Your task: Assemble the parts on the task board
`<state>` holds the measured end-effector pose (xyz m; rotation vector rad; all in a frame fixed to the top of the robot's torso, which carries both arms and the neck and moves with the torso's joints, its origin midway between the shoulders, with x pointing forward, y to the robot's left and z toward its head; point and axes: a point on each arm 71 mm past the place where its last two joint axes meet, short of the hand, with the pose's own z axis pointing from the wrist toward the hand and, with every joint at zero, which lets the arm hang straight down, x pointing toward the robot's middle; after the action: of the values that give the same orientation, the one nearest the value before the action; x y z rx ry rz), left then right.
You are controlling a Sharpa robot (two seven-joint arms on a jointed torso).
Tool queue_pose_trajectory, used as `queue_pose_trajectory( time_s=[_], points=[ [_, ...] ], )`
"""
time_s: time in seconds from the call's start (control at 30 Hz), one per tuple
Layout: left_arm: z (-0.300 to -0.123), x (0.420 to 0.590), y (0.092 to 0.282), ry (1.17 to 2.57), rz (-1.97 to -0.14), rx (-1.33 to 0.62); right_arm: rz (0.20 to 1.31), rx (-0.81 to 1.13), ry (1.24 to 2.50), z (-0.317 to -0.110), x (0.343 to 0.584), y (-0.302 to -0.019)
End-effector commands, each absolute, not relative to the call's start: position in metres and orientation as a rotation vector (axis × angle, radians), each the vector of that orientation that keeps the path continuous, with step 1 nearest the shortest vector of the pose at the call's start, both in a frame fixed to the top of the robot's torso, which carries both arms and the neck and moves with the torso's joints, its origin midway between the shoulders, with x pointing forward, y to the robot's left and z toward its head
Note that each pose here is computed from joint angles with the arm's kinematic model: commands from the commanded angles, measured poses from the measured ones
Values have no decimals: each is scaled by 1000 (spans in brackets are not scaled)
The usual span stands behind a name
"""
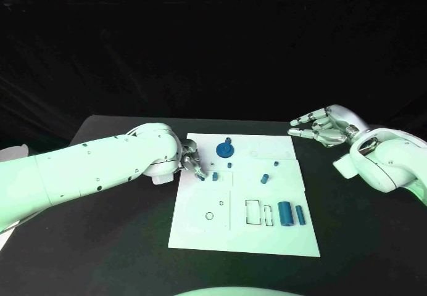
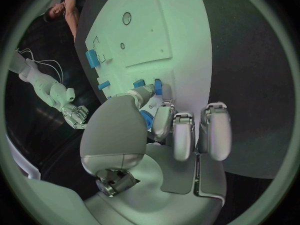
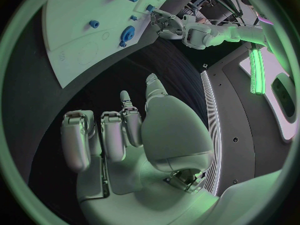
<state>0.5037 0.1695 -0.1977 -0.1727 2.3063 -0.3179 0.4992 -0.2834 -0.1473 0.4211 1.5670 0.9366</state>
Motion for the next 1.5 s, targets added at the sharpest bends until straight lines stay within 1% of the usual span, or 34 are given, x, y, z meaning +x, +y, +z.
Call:
queue_pose_trajectory(
  time_s=[0.03,0.83,1.5],
  points=[
    [-208,499,167,2361,-300,-146,946,412,1579,-148,499,-282],
    [-207,501,163,2338,-284,-123,946,412,1578,-148,498,-282],
    [-208,504,165,2331,-267,-119,946,411,1576,-148,498,-282]
  ],
)
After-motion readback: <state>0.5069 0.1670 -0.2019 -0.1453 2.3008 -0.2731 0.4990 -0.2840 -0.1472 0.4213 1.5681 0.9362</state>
